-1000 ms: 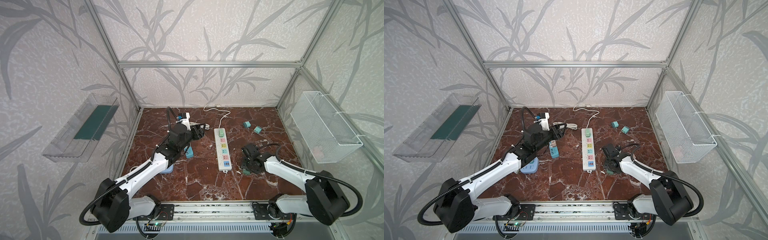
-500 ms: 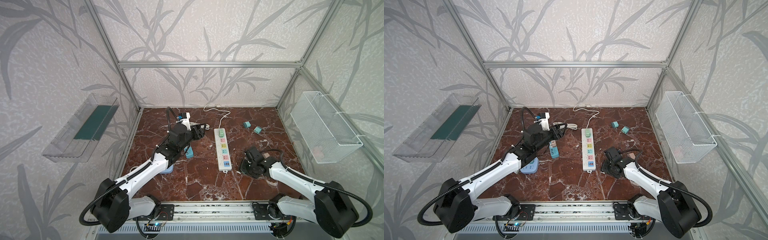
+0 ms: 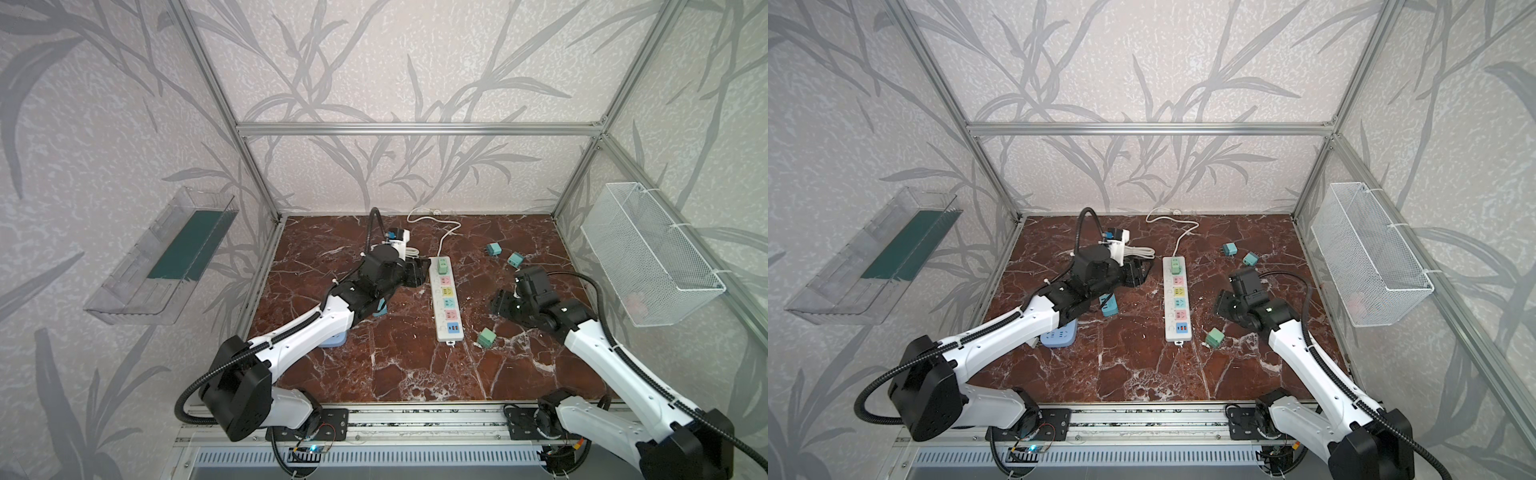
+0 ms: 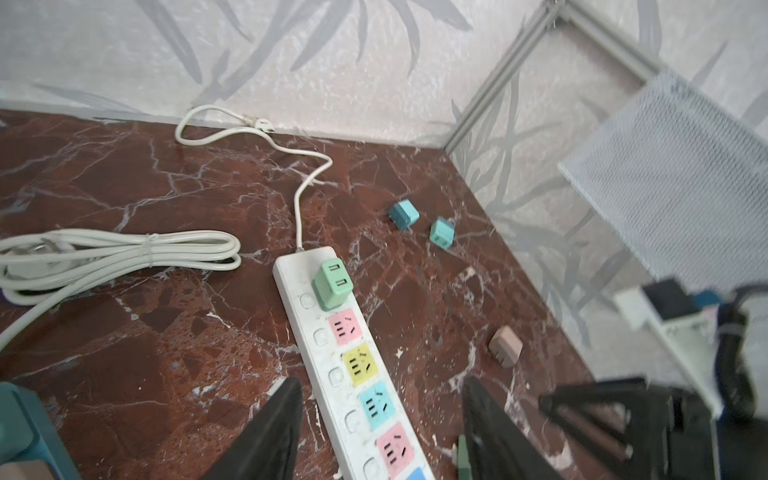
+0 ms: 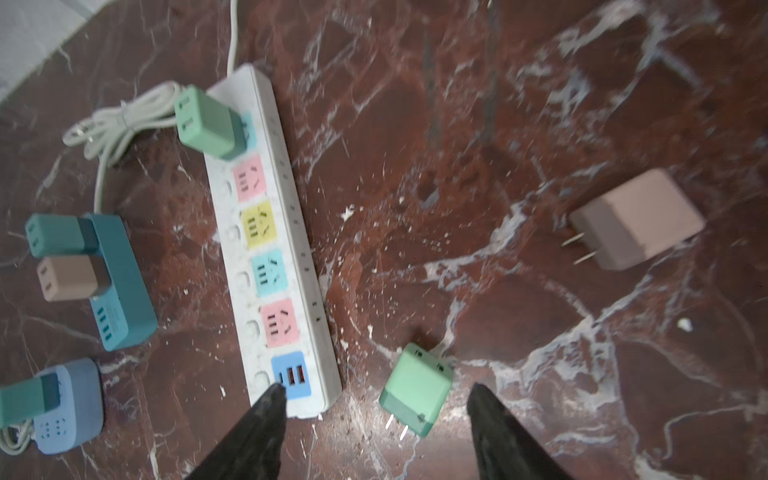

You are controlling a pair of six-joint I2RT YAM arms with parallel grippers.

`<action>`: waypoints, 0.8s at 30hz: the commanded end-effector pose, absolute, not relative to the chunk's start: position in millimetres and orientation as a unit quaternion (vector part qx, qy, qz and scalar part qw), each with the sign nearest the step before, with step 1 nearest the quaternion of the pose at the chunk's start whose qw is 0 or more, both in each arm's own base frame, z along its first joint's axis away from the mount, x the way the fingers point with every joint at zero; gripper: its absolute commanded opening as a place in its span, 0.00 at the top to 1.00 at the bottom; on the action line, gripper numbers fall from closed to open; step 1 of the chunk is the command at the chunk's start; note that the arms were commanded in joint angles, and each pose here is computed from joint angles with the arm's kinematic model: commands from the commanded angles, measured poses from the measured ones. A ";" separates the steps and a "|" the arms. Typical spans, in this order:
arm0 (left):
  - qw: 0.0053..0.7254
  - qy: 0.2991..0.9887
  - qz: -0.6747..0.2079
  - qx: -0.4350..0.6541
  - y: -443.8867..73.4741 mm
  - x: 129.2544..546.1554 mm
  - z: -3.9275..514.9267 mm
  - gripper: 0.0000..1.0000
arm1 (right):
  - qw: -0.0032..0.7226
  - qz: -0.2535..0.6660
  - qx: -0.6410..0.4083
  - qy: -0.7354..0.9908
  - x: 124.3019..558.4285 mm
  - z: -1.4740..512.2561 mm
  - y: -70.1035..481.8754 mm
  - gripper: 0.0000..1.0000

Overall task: Insert the plug
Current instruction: 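Reach the left gripper across and close it on the green adapter while the right withdraws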

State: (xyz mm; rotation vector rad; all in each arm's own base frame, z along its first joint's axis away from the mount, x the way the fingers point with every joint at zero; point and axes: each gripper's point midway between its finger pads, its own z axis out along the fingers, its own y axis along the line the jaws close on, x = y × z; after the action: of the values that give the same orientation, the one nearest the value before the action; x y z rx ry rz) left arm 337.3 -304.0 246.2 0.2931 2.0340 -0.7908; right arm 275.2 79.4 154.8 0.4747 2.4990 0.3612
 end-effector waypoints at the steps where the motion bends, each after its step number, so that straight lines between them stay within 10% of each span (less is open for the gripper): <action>1: 0.423 0.833 -0.257 0.247 -333.2 308.6 226.7 0.38 | 0.277 0.140 0.175 0.934 285.1 164.3 53.2 0.30; 24: 0.272 0.864 -0.104 0.411 -488.1 249.6 104.8 0.26 | 0.337 0.222 0.356 0.843 317.5 136.3 -49.5 0.32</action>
State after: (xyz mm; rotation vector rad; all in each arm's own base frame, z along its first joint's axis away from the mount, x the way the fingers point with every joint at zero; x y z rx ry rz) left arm 248.7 -492.3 109.6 1.1316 2.2823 -0.3832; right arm 311.0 -49.3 125.0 0.9699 2.2474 0.5391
